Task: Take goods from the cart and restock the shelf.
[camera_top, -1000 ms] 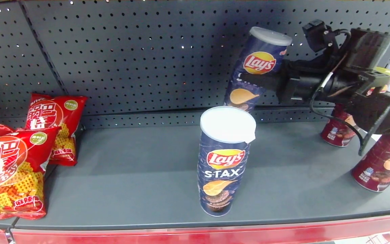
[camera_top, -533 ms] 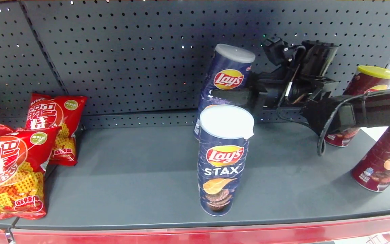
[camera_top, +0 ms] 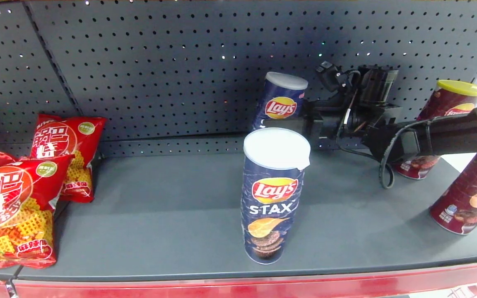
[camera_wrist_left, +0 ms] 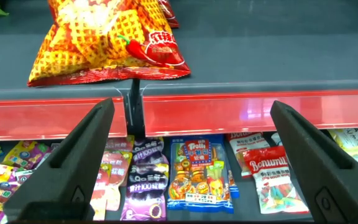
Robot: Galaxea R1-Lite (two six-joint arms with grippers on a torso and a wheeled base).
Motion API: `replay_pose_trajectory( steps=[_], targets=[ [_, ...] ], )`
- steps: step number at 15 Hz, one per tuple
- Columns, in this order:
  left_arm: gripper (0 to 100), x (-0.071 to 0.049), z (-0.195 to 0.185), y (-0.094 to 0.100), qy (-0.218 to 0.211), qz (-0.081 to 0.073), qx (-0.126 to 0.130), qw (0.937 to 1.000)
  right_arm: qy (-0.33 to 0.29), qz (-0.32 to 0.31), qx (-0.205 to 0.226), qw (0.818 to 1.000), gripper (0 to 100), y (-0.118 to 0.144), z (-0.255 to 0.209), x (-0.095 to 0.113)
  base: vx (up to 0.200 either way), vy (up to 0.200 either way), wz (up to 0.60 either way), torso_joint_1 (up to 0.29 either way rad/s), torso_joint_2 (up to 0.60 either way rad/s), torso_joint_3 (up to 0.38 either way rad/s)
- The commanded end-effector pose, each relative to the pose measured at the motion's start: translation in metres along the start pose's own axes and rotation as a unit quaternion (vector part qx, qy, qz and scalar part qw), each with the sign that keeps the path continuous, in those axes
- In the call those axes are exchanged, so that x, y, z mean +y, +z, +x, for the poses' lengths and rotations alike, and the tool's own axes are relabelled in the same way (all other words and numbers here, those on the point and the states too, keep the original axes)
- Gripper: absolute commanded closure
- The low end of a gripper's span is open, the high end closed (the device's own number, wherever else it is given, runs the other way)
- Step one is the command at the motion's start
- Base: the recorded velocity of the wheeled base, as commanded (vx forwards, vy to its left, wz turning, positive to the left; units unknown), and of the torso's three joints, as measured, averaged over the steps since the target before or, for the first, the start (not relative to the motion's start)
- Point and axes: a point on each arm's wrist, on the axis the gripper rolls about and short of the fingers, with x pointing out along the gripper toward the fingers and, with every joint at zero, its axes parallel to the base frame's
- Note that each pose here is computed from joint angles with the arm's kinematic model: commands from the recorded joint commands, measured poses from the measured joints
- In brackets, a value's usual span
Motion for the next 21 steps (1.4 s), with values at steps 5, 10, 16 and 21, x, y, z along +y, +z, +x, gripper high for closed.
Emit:
replay_pose_trajectory(
  steps=[5,10,16,21],
  targets=[
    [0,0.000,0.000,0.000,0.000,0.000,0.001,1.0000,0.000,0.010,0.005,1.000,100,-0.002,-0.006,0.008,0.000,0.000,0.00,0.000,0.00,0.000],
    [0,0.000,0.000,0.000,0.000,0.000,0.001,1.0000,0.015,0.009,0.008,1.000,100,-0.006,0.005,0.015,0.000,0.000,0.00,0.000,0.00,0.000],
    [0,0.000,0.000,0.000,0.000,0.000,0.001,1.0000,0.027,0.021,0.012,0.999,100,-0.016,0.016,0.016,0.000,0.000,0.00,0.000,0.00,0.000],
    [0,0.000,0.000,0.000,0.000,0.000,0.001,1.0000,0.027,0.019,0.014,0.999,100,-0.019,0.017,0.015,0.000,0.000,0.00,0.000,0.00,0.000]
  ],
)
